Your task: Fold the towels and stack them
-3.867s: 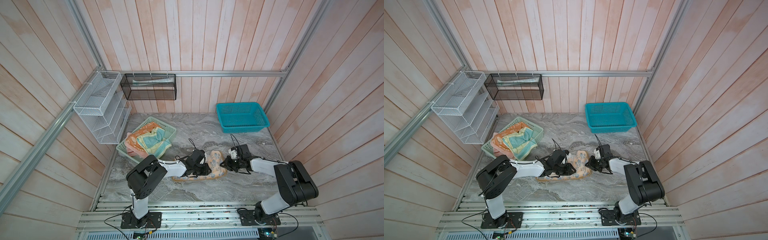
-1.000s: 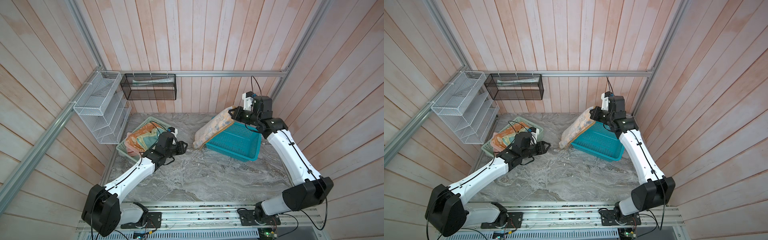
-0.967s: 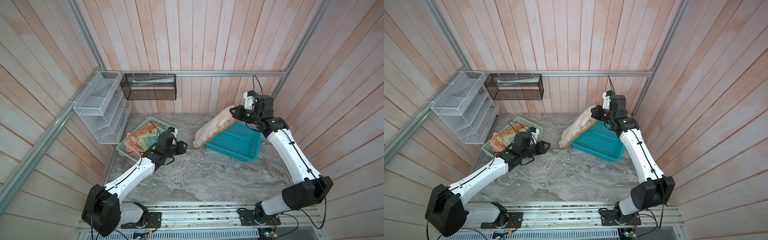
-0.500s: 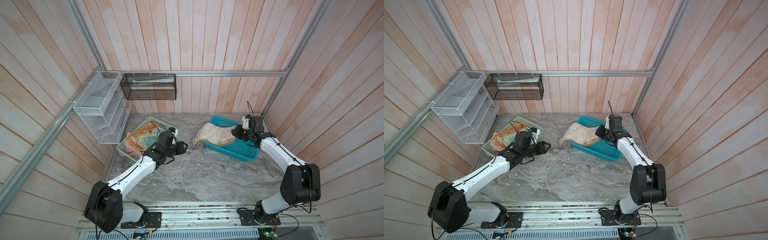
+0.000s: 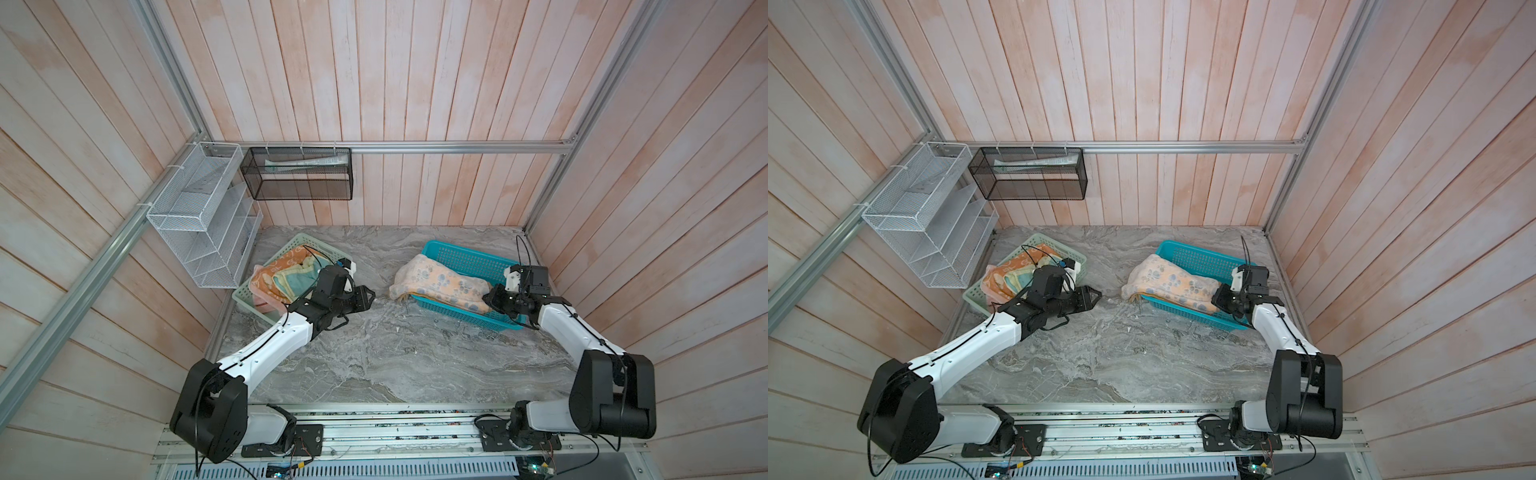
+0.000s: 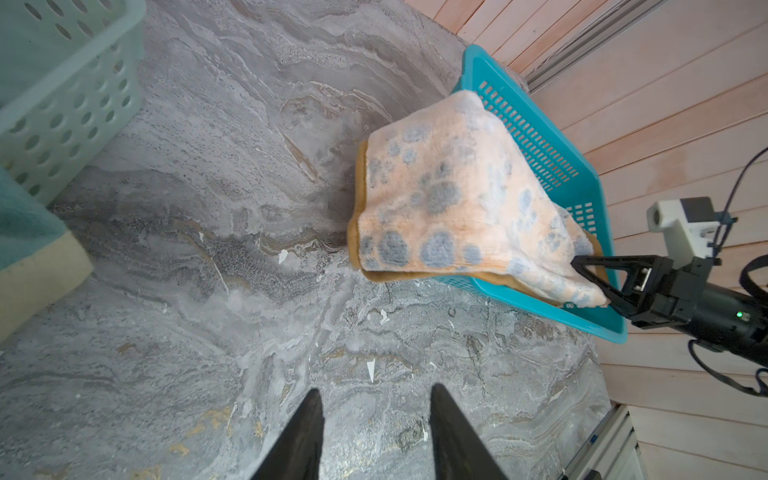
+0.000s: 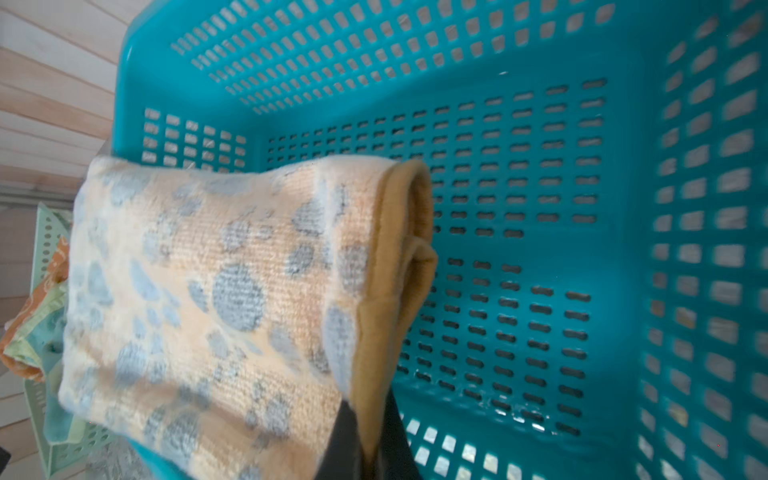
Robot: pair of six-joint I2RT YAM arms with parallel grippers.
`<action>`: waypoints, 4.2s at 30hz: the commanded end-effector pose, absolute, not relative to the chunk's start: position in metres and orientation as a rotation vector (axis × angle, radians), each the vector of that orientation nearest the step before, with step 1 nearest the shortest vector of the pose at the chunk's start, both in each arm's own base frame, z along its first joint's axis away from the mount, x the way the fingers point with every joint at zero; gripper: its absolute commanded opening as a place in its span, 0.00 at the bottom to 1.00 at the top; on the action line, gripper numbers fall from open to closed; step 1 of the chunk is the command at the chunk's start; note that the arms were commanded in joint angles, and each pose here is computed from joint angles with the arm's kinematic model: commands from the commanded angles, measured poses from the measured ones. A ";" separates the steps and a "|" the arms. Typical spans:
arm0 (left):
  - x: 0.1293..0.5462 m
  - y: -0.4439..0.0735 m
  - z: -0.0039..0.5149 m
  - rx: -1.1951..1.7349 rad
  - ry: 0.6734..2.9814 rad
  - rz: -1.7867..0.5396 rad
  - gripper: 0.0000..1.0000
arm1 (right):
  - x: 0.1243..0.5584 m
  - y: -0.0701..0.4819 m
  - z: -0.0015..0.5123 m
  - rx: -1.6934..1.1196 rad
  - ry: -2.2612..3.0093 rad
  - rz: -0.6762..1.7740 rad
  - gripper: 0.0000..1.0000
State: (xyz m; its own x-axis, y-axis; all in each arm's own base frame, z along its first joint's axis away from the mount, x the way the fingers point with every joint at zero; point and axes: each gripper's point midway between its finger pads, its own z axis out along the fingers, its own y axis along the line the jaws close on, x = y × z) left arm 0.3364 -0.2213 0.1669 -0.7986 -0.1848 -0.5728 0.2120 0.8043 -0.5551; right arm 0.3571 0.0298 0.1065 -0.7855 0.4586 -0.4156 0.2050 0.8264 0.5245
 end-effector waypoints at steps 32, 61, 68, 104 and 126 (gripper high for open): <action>0.514 -0.438 0.127 0.651 2.262 -1.033 0.63 | 0.303 0.067 0.058 0.279 2.693 0.671 0.00; 0.452 -0.336 0.111 0.140 2.517 -0.621 0.46 | 0.337 0.075 0.112 0.145 2.593 0.542 0.00; 0.443 -0.329 0.170 0.161 2.391 -0.715 0.62 | 0.358 0.090 0.167 0.070 2.495 0.487 0.00; 0.455 -0.269 0.215 0.079 2.264 -0.775 0.64 | 0.399 0.097 0.433 -0.048 2.032 0.433 0.00; 0.442 -0.259 0.186 0.064 2.318 -0.774 0.64 | 0.418 -0.022 0.223 0.298 2.288 0.198 0.00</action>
State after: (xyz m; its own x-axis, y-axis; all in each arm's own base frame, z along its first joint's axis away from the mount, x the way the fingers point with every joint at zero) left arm 0.4447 -0.2615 0.1772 -0.7786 -0.1540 -0.6083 0.2296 0.8322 -0.5047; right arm 0.4054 -0.0116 0.2127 -0.7260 0.2701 -0.6324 0.1474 0.9594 0.2405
